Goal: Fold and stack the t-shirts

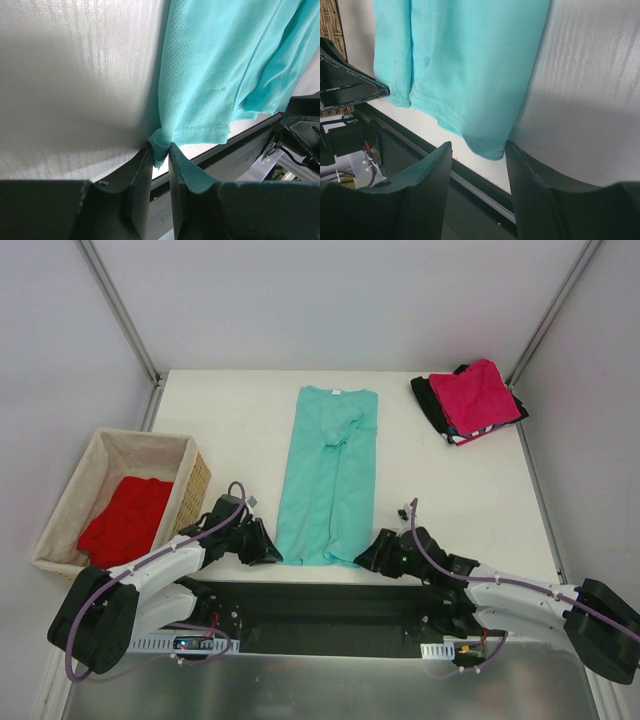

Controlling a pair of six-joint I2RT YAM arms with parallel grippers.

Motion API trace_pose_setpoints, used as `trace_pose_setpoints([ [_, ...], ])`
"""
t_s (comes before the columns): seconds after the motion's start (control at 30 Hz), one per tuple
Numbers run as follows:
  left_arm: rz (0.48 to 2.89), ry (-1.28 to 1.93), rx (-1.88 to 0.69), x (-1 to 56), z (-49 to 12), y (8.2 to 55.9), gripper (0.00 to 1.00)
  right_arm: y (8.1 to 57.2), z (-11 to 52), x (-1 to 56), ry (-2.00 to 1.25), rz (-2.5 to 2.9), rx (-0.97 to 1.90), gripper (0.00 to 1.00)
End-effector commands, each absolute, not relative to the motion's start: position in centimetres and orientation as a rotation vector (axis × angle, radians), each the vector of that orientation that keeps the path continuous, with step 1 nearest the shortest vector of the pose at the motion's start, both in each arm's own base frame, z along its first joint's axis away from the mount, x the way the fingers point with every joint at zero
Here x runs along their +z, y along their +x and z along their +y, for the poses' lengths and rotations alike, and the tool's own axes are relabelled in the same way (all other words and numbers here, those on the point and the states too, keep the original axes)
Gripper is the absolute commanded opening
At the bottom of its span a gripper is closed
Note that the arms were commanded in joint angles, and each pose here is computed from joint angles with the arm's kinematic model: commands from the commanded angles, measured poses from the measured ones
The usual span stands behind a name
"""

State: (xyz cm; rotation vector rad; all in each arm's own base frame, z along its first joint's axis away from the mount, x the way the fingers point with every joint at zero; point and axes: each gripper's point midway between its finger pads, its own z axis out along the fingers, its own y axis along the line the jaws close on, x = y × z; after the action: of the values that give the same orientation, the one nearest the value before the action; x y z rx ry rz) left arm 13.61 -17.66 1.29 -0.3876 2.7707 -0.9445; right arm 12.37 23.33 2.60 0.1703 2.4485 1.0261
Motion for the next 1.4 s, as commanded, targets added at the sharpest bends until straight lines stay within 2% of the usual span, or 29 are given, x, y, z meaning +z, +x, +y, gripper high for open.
trace_pose_setpoints([
  [0.0,2.847,-0.423,-0.797,-0.8,-15.8,12.4,0.2,10.4,19.6,-1.5,0.207,2.587,0.818,0.51],
  [0.67,2.853,-0.427,-0.789,-0.9,-15.6,12.2,0.16,10.7,19.6,-1.5,0.212,2.58,0.809,0.45],
  [1.37,2.856,-0.43,-0.787,-1.1,-15.5,12.0,0.14,11.2,20.7,-1.1,0.179,2.599,0.801,0.29],
])
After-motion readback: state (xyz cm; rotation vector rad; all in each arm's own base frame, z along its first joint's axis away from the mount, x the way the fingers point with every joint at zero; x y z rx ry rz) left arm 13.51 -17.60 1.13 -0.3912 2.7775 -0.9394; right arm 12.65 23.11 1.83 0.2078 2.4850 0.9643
